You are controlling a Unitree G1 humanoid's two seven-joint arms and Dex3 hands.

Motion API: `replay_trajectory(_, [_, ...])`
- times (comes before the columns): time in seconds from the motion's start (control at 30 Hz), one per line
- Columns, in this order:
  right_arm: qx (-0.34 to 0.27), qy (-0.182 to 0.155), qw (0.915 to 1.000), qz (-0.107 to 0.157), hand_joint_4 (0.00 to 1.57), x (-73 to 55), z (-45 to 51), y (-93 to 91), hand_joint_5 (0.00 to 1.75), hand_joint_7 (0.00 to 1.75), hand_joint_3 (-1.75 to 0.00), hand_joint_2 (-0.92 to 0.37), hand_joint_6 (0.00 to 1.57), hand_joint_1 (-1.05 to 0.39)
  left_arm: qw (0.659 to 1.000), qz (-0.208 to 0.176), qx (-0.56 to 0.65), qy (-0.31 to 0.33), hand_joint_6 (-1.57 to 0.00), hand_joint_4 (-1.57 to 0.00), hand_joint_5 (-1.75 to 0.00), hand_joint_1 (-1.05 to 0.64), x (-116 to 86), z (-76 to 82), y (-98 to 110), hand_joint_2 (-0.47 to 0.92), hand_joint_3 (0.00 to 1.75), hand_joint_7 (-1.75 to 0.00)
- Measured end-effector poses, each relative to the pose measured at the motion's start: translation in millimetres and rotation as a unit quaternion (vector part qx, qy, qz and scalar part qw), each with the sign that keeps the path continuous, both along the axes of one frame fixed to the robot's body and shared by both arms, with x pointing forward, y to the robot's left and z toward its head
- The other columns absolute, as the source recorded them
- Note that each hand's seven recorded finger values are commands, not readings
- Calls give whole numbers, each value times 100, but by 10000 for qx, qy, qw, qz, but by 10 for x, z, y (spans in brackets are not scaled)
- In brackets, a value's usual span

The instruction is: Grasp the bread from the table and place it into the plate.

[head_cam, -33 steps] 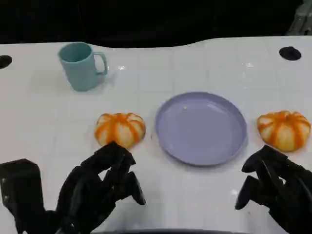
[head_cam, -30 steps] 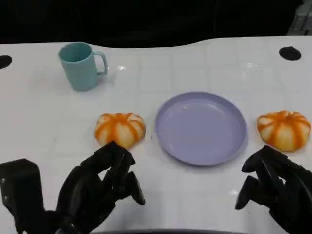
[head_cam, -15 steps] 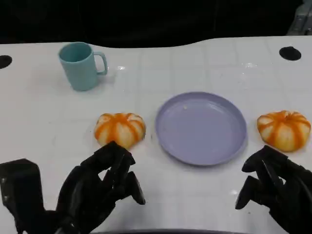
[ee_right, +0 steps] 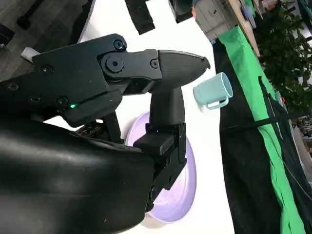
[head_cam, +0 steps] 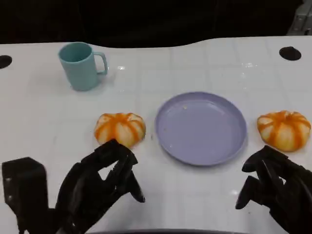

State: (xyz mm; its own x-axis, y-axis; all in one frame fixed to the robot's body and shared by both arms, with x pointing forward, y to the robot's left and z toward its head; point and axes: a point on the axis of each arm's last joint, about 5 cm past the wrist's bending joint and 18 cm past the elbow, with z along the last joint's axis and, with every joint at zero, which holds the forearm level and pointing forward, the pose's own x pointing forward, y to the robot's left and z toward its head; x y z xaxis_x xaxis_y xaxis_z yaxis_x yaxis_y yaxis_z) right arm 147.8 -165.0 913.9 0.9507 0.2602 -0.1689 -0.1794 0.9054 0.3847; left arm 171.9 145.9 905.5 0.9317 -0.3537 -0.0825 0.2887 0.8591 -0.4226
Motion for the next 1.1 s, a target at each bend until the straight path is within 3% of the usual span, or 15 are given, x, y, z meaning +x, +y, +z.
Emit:
replay_trajectory(0.07, [2,0,10000,1,64,1,0,0,175,162,-38,-92,50,-45,9986,-19,416,-311,-43,-43,-133,-55,34,16,27,92,20,-84])
replay_trajectory(0.17, [6,-14,10000,5,64,8,4,2,175,162,-37,-92,50,-45,9888,-8,1160,-935,-44,-40,-124,-56,88,58,44,92,14,-70])
replay_trajectory(0.27, [10,-16,10000,8,64,16,3,2,175,162,-37,-92,50,-46,9721,-92,1901,-1373,-46,-19,-97,-56,122,91,66,92,6,-30])
replay_trajectory(0.4, [19,19,10000,-7,64,27,-15,-12,175,161,-36,-92,51,-47,9285,-318,3134,-1966,-43,-9,-80,-59,182,193,148,92,2,-13])
replay_trajectory(0.63, [29,43,10000,20,66,47,-32,-12,175,161,-35,-92,53,-46,8214,-419,4825,-3012,-39,-3,-64,-54,336,376,189,87,0,-3])
replay_trajectory(0.77, [22,39,10000,-11,66,57,-25,-10,175,160,-36,-92,52,-45,7737,-537,5439,-3204,-33,0,-56,-53,411,411,186,84,0,-1])
replay_trajectory(1.0, [32,24,10000,-6,65,62,-22,-4,175,160,-37,-92,52,-45,6318,-679,6788,-3680,-27,0,-37,-42,556,491,93,74,0,-1])
replay_trajectory(1.1, [43,21,10000,-7,64,62,-21,0,175,159,-36,-92,52,-45,6009,-771,7030,-3726,-27,0,-33,-37,603,482,42,70,0,-1])
